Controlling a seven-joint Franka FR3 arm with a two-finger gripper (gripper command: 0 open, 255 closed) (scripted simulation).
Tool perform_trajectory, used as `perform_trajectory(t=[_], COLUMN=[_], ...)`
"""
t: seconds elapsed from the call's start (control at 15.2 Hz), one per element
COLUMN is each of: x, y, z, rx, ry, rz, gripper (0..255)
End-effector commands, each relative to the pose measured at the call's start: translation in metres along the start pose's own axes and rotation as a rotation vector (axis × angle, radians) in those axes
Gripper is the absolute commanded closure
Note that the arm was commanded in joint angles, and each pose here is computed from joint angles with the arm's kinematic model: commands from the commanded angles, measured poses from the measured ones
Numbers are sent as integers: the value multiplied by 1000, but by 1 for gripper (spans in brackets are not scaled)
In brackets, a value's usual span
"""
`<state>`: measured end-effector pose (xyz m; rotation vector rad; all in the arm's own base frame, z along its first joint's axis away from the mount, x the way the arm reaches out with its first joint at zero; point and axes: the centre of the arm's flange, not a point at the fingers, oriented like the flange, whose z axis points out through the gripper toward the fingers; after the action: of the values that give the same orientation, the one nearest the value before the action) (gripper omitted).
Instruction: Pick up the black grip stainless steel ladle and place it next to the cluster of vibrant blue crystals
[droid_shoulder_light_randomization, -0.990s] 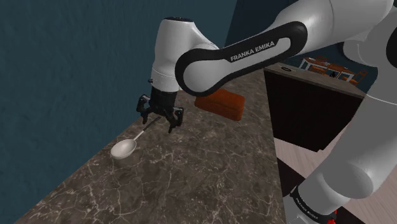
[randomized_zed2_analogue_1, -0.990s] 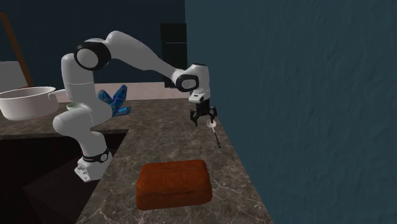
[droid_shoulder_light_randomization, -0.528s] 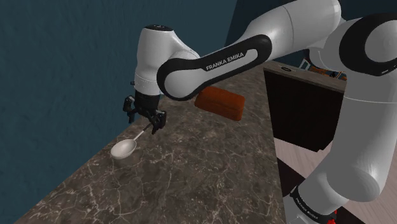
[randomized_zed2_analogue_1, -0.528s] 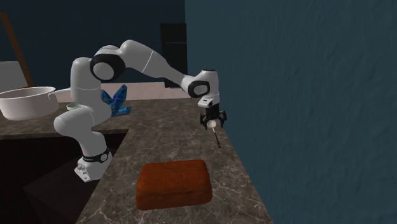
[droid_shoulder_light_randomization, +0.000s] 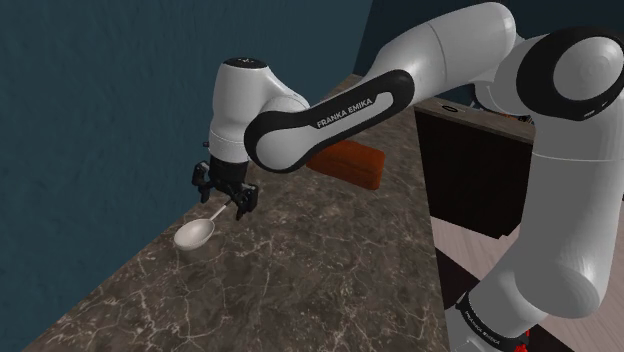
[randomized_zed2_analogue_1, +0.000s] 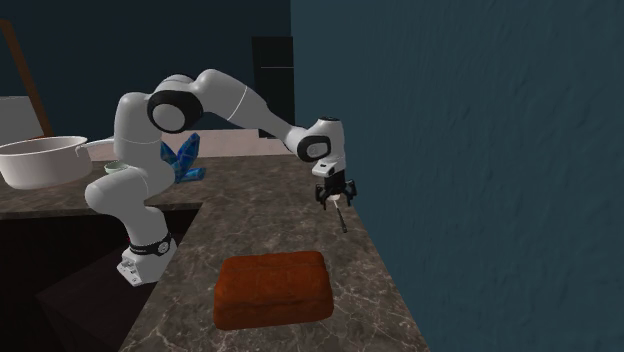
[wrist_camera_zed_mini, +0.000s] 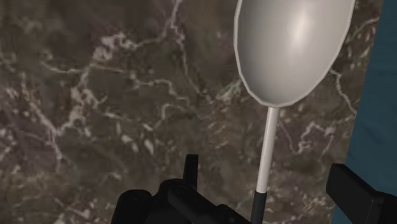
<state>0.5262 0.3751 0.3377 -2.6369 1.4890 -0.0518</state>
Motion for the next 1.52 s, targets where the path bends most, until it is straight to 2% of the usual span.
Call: perform_trajectory(t=[0.0, 0.2, 0.26, 0.86, 1.45], x=[0, 0, 0, 0, -1], y=[0, 0, 0, 0, -6], z=[0, 0, 0, 0, -47], rx=[0, 0, 0, 0, 0], ry=[0, 0, 0, 0, 0], rz=[0, 0, 0, 0, 0], gripper=[0, 0, 255, 255, 255])
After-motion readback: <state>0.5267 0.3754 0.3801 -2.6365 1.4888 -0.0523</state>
